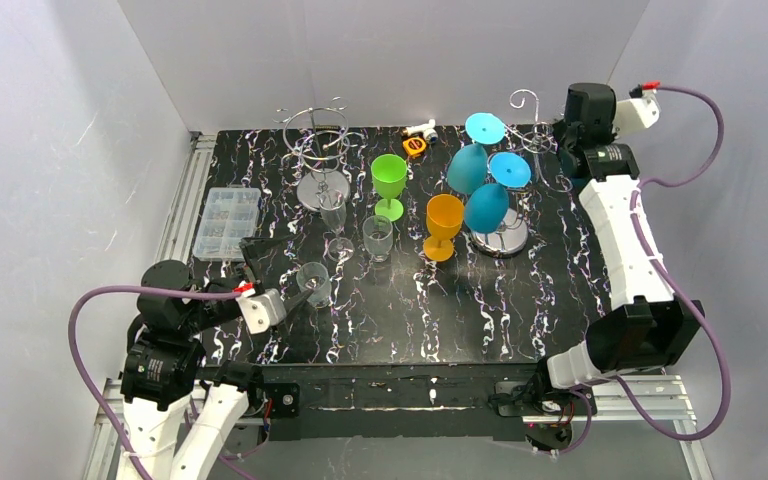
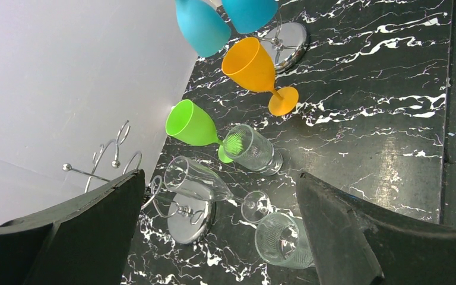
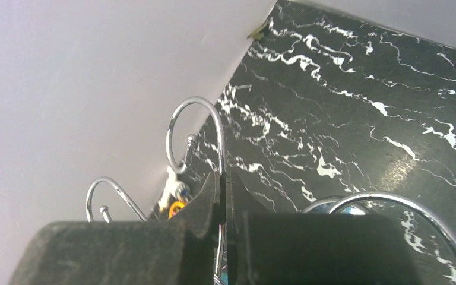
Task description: Place the wine glass upside down on the wine glass rack
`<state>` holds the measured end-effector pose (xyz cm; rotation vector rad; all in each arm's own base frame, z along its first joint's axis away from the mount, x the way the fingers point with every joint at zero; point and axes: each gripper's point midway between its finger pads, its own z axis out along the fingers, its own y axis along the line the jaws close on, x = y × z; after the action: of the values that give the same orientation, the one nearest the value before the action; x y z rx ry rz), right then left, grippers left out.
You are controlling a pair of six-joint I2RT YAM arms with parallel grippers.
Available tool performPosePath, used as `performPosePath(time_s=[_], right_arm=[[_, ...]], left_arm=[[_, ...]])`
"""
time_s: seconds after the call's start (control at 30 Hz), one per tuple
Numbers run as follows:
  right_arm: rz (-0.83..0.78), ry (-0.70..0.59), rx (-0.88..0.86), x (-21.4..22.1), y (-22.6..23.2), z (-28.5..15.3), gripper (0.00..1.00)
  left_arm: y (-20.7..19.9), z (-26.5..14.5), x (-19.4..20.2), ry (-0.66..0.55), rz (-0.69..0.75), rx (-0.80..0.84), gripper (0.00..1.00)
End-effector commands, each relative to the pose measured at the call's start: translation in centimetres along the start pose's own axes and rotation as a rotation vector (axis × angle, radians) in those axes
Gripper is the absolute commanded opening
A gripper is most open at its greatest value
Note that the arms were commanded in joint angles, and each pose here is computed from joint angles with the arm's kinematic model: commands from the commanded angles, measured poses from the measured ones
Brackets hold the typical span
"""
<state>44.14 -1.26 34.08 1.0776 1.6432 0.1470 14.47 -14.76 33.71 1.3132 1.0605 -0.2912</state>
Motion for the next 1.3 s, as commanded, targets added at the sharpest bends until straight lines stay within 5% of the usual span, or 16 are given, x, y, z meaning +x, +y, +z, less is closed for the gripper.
performPosePath(time_s=[0.0, 0.17, 0.33, 0.4, 0.5, 0.83, 1.07, 1.27], right_arm=[[0.190, -0.280, 0.083, -4.8, -2.3, 0.2, 0.01], [0.179, -0.250, 0.075, -4.6, -0.8, 0.3, 0.01], [0.103, -0.242, 0.032, -4.6, 0.5, -1.3, 0.29], [0.098, -0.244, 0.026, -4.8, 0.3, -1.9, 0.49], [0.074, -0.254, 0.008, -5.6, 0.4, -2.8, 0.62], [-0.108, -0.244, -0.097, -8.9, 2.5, -6.9, 0.72], [-0.464, -0.040, -0.395, -4.6, 5.8, -8.8, 0.82], [-0.613, 0.110, -0.390, -1.0, 2.9, -9.0, 0.79]], left_arm=[[-0.7, -0.1, 0.0, -0.007, 0.003, 0.023, 0.98], [-0.9, 0.0, 0.1, -0.010, -0.004, 0.030, 0.98], [-1.2, -0.2, 0.0, -0.013, -0.003, 0.026, 0.98], [-1.2, -0.3, -0.1, -0.014, -0.002, 0.022, 0.98], [-1.2, -0.4, -0.3, -0.016, -0.005, 0.021, 0.98], [-1.4, -0.8, -0.7, -0.016, -0.005, 0.023, 0.98], [-1.2, -0.8, -1.0, -0.019, -0.005, 0.022, 0.98], [-1.2, -0.6, -1.0, -0.018, -0.014, 0.036, 0.98]])
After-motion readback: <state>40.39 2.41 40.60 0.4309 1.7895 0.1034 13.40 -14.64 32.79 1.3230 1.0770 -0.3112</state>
